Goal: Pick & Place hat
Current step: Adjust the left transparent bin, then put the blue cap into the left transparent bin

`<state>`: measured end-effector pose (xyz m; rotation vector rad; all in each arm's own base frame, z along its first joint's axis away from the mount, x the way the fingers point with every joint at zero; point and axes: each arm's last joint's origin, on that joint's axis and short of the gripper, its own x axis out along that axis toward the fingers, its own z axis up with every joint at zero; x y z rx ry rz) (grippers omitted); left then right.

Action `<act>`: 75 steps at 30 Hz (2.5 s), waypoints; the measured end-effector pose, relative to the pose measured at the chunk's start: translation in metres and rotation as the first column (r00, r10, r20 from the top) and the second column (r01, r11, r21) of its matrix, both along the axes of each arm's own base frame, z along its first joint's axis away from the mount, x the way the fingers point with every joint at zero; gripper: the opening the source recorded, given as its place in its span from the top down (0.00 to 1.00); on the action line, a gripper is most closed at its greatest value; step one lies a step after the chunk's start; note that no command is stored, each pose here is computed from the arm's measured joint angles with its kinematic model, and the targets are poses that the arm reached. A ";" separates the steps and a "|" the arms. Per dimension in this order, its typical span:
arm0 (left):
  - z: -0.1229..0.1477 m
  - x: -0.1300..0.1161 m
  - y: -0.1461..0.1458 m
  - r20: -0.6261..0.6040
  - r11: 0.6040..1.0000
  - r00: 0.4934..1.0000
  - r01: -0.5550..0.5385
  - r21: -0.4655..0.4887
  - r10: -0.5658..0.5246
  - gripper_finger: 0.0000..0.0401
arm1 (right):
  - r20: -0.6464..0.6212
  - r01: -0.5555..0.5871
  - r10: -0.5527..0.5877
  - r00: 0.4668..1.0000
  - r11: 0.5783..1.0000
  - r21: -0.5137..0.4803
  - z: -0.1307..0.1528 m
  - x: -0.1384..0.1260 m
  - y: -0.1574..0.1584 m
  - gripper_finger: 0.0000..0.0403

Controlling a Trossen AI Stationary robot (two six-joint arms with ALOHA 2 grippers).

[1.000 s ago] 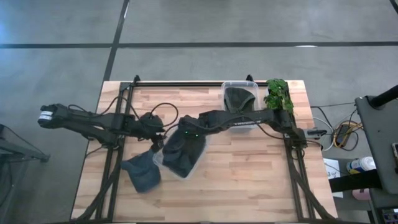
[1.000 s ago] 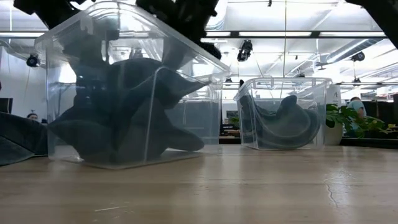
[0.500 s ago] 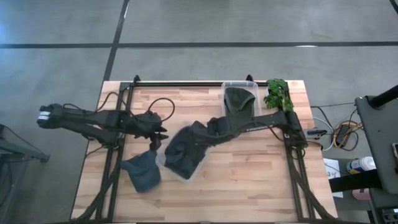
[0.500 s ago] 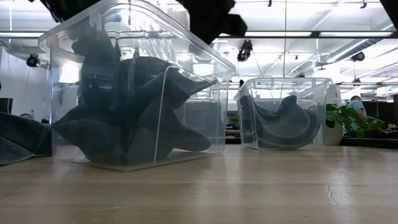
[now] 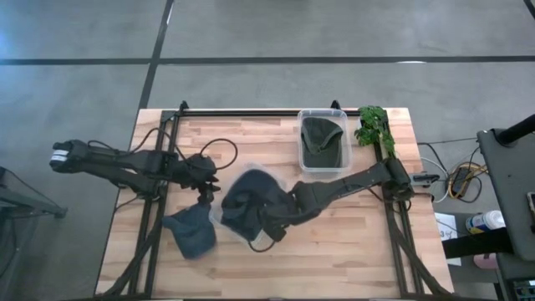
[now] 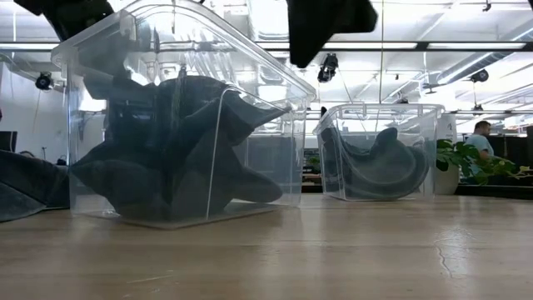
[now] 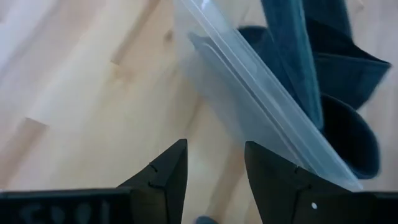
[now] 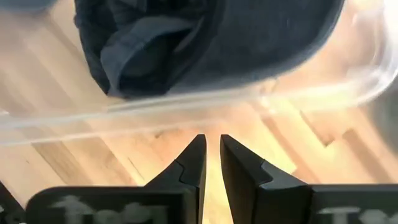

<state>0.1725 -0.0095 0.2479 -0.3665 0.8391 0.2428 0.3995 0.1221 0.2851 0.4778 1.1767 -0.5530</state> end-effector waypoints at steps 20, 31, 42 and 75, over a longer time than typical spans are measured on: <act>-0.013 0.006 0.002 0.051 0.998 0.998 -0.031 0.060 0.028 0.62 | -0.044 0.103 -0.107 0.993 0.991 -0.083 -0.032 0.016 -0.074 0.89; 0.012 0.000 0.005 0.078 0.991 0.995 -0.076 0.114 0.068 0.62 | -0.030 0.096 -0.105 0.994 0.973 -0.209 0.006 -0.009 -0.084 0.89; 0.070 -0.016 0.003 0.191 0.999 0.982 -0.013 0.029 0.007 0.62 | 0.124 -0.006 0.046 0.991 0.953 -0.303 0.054 -0.049 -0.024 0.89; -0.022 -0.044 -0.097 -0.395 0.903 0.826 0.286 -0.319 -0.402 0.62 | 0.121 -0.095 0.103 0.987 0.993 -0.066 -0.012 -0.083 0.076 0.89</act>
